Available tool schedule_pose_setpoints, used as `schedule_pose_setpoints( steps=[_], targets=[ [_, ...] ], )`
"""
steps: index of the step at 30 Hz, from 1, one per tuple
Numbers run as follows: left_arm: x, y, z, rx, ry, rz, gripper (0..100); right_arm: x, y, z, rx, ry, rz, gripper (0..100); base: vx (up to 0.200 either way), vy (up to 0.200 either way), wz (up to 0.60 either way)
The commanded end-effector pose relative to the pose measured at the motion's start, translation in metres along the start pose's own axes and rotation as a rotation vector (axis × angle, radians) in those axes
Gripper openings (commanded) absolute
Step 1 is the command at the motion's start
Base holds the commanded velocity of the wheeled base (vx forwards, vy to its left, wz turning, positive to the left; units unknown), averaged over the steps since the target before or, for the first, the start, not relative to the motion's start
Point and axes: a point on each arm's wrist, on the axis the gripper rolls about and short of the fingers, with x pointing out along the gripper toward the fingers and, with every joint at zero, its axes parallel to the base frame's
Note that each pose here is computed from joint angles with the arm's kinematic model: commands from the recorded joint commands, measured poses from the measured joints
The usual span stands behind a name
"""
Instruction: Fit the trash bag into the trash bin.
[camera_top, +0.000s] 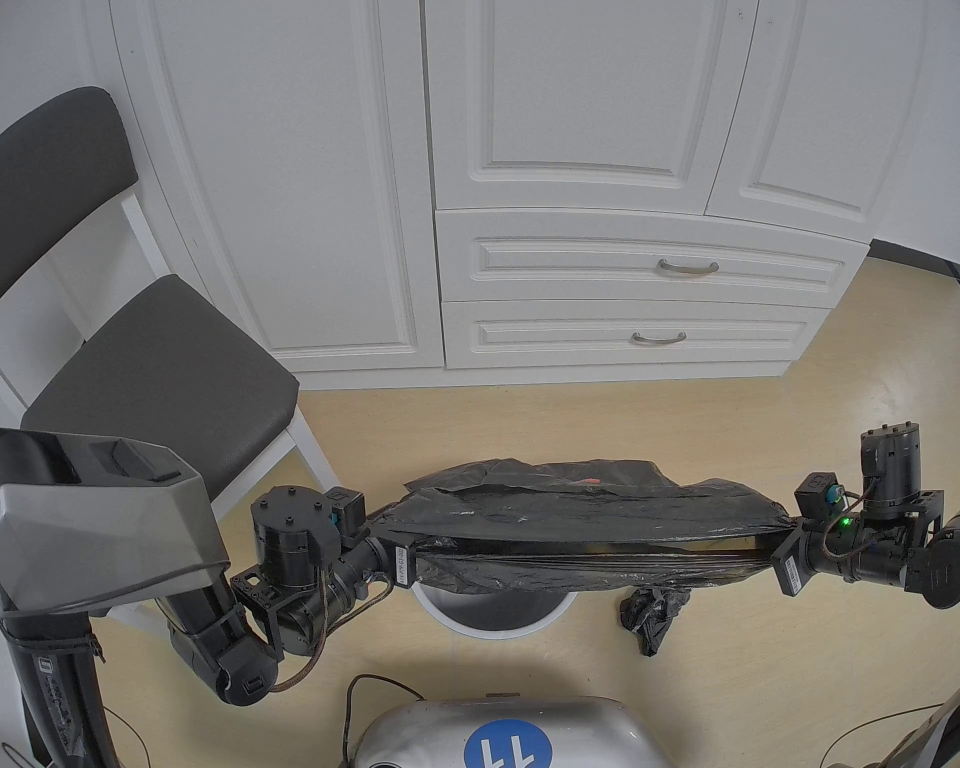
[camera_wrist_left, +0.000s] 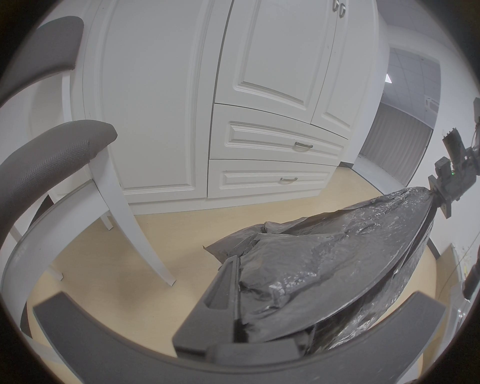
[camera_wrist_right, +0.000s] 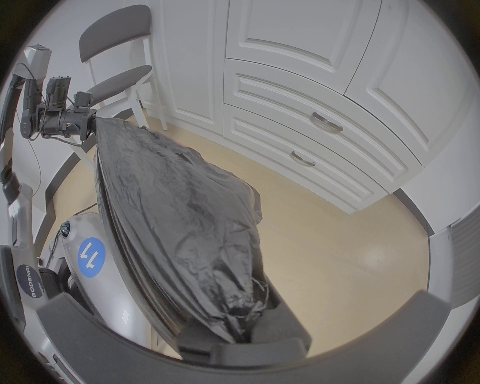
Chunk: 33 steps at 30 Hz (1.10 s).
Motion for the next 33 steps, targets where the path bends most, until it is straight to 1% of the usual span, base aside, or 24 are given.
schedule_pose_setpoints(
  steps=[1,2,5,6,7,9,12,16,20,21,24,25,26,27,28,29,30,33],
  targets=[
    [-0.004,-0.008,0.000,0.003,-0.016,-0.026,0,-0.006,0.000,0.004,0.000,-0.035,0.010,0,0.000,0.000,0.00],
    [-0.004,-0.010,0.001,0.003,-0.021,-0.031,0,-0.006,0.001,0.005,0.000,-0.041,0.016,0,0.000,0.000,0.00],
    [-0.010,-0.022,-0.003,0.010,-0.043,-0.076,0,-0.010,0.007,0.009,-0.008,-0.079,0.073,0,0.000,0.000,0.00],
    [-0.010,-0.022,-0.003,0.010,-0.043,-0.076,0,-0.010,0.007,0.009,-0.008,-0.079,0.073,0,0.000,0.000,0.00],
    [-0.012,-0.028,-0.006,0.019,-0.046,-0.099,0,-0.009,0.011,0.011,-0.012,-0.088,0.103,0,0.000,0.000,0.00],
    [-0.013,-0.030,-0.006,0.034,-0.048,-0.112,0,-0.007,0.014,0.012,-0.015,-0.095,0.128,0,0.000,0.000,0.00],
    [-0.012,-0.033,-0.005,0.044,-0.054,-0.125,0,-0.002,0.020,0.015,-0.028,-0.132,0.175,0,0.000,0.000,0.00],
    [-0.013,-0.037,-0.006,0.047,-0.052,-0.140,0,0.006,0.028,0.018,-0.047,-0.174,0.205,0,0.000,0.000,0.00],
    [-0.014,-0.044,-0.006,0.045,-0.057,-0.157,0,0.011,0.036,0.020,-0.059,-0.184,0.228,0,0.000,0.000,0.00],
    [-0.014,-0.047,-0.005,0.045,-0.060,-0.166,0,0.015,0.043,0.022,-0.062,-0.192,0.249,0,0.000,0.000,0.00],
    [-0.015,-0.050,-0.006,0.046,-0.058,-0.178,0,0.018,0.053,0.028,-0.036,-0.217,0.280,0,0.000,0.000,0.00],
    [-0.016,-0.052,-0.007,0.047,-0.056,-0.182,0,0.018,0.058,0.032,-0.012,-0.237,0.297,0,0.000,0.000,0.00],
    [-0.016,-0.052,-0.007,0.047,-0.056,-0.182,0,0.018,0.058,0.032,-0.012,-0.237,0.297,0,0.000,0.000,0.00],
    [-0.015,-0.053,-0.009,0.050,-0.050,-0.186,0,0.020,0.067,0.040,0.043,-0.275,0.323,0,0.000,0.000,0.00],
    [-0.015,-0.054,-0.010,0.051,-0.049,-0.188,0,0.021,0.072,0.044,0.071,-0.292,0.340,0,0.000,0.000,0.00],
    [-0.015,-0.054,-0.010,0.051,-0.049,-0.188,0,0.021,0.072,0.044,0.071,-0.292,0.340,0,0.000,0.000,0.00],
    [-0.014,-0.055,-0.013,0.054,-0.041,-0.190,0,0.022,0.080,0.050,0.118,-0.325,0.363,0,0.000,0.000,0.00],
    [-0.012,-0.057,-0.013,0.054,-0.043,-0.192,0,0.022,0.087,0.055,0.149,-0.366,0.383,0,0.000,0.000,0.00]
  ],
)
